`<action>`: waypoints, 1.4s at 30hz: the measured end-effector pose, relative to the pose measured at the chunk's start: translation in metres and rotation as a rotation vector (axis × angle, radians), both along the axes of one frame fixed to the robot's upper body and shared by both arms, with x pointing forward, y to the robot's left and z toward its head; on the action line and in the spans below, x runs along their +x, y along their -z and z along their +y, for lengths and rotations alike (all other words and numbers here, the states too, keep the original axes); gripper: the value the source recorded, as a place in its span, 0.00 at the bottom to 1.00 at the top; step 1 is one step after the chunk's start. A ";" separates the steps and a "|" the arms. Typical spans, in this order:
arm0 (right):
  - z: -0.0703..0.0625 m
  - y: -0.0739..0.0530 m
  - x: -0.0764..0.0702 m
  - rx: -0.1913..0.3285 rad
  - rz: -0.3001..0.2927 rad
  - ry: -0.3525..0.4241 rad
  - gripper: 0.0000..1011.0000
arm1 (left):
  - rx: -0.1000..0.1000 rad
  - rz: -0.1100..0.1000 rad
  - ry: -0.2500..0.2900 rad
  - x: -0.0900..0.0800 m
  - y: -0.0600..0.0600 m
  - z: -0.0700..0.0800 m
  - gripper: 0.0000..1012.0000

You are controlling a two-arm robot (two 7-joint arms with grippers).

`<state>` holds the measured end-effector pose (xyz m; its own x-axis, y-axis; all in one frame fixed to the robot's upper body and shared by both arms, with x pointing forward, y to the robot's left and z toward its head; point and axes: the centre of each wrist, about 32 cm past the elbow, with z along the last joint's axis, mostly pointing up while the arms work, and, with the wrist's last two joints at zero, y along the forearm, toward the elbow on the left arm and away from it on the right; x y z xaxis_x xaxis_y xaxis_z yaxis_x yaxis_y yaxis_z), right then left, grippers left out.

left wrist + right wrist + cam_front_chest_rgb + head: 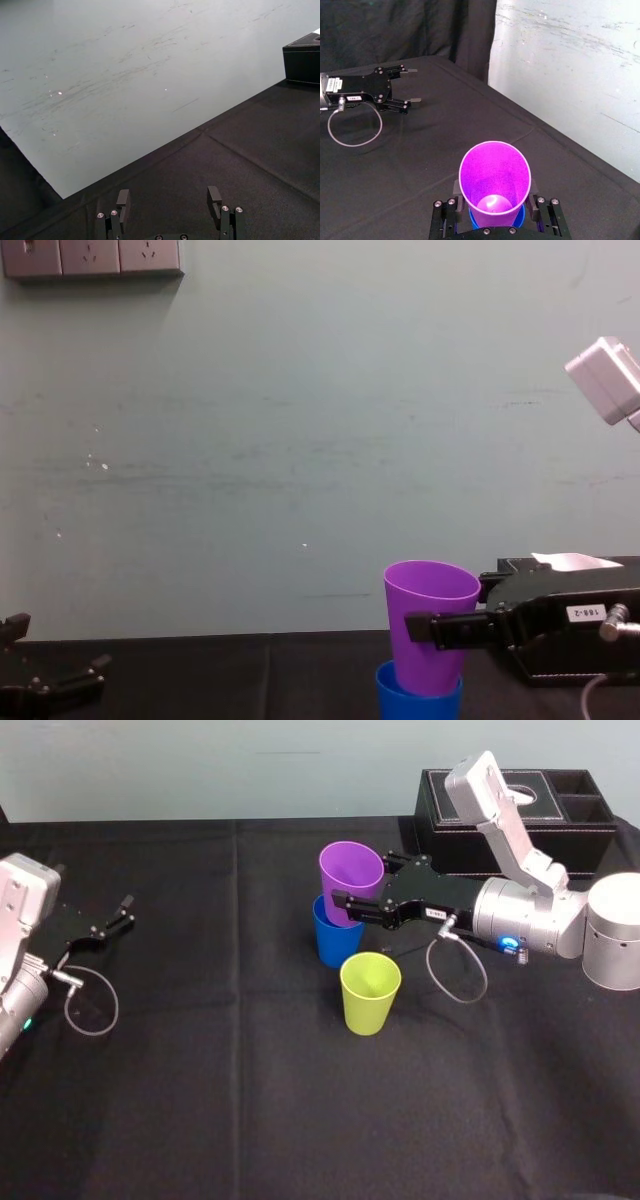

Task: Stack the three plastic cups sequentially using one hand.

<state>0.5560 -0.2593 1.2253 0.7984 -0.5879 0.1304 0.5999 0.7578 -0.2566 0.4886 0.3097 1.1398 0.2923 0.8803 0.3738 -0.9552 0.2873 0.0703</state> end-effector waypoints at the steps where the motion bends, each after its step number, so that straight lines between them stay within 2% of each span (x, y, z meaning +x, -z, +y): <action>1: 0.000 0.000 0.000 0.000 0.000 0.000 0.72 | 0.000 0.000 0.000 0.000 0.000 0.000 1.00; 24: 0.000 0.000 0.000 0.002 0.001 -0.004 0.72 | 0.000 0.000 0.000 0.000 0.000 0.000 1.00; 28: 0.000 0.000 0.000 0.002 0.001 -0.004 0.79 | 0.000 0.000 0.000 0.000 0.000 0.000 1.00; 35: 0.000 0.000 0.000 0.002 0.001 -0.004 0.98 | 0.000 0.000 0.000 0.000 0.000 0.000 1.00; 42: 0.000 0.000 0.000 0.002 0.000 -0.003 0.99 | 0.000 0.000 0.000 0.000 0.000 0.000 1.00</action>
